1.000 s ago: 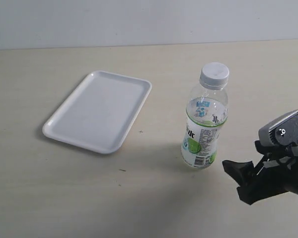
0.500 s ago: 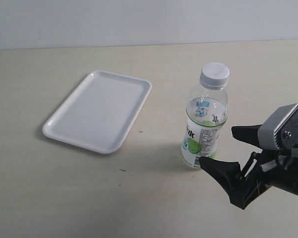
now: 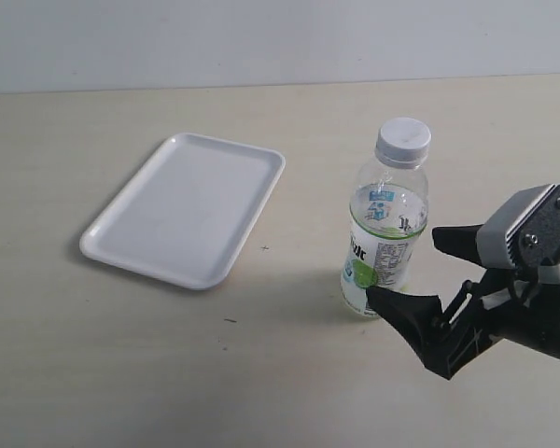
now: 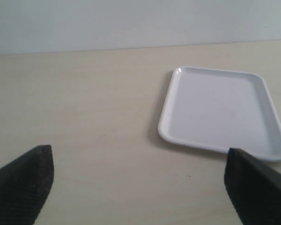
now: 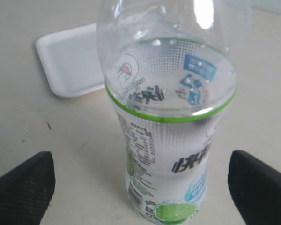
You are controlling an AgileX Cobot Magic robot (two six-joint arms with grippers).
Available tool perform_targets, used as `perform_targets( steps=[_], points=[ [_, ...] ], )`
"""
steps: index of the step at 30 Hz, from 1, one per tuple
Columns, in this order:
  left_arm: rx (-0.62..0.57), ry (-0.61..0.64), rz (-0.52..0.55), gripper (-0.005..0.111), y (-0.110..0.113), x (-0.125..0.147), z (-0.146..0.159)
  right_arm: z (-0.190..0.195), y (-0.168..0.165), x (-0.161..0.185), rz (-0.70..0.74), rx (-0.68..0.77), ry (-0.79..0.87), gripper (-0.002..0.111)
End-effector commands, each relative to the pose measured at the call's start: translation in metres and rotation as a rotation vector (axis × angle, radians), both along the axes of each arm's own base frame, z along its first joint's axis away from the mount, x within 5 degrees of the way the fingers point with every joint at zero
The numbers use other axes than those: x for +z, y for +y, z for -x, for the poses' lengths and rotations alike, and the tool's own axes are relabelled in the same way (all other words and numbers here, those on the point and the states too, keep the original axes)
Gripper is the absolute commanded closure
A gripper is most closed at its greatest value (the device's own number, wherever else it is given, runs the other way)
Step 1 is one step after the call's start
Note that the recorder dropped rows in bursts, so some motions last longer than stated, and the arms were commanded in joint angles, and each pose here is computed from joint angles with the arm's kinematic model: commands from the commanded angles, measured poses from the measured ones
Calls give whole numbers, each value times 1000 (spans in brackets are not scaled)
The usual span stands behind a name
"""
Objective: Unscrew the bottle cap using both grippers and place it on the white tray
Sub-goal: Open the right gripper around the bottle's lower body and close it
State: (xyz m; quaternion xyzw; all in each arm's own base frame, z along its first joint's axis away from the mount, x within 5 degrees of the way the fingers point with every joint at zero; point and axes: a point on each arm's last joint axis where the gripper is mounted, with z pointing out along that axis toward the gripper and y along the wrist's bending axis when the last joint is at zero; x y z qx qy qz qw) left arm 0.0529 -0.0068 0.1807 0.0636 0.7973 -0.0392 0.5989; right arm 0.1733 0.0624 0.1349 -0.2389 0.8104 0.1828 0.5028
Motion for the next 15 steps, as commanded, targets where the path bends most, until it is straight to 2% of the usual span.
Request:
perform_targets(
  steps=[1,7,15],
  points=[
    [-7,-11,-2,13,0,0,0,-7,3,-5,-31,15,-31,13],
    [-7,-11,-2,13,0,0,0,-21,4,-21,-26,3,37,13],
    [-7,-11,-2,13,0,0,0,-32,8,-25,-83,11,4,13]
  ],
)
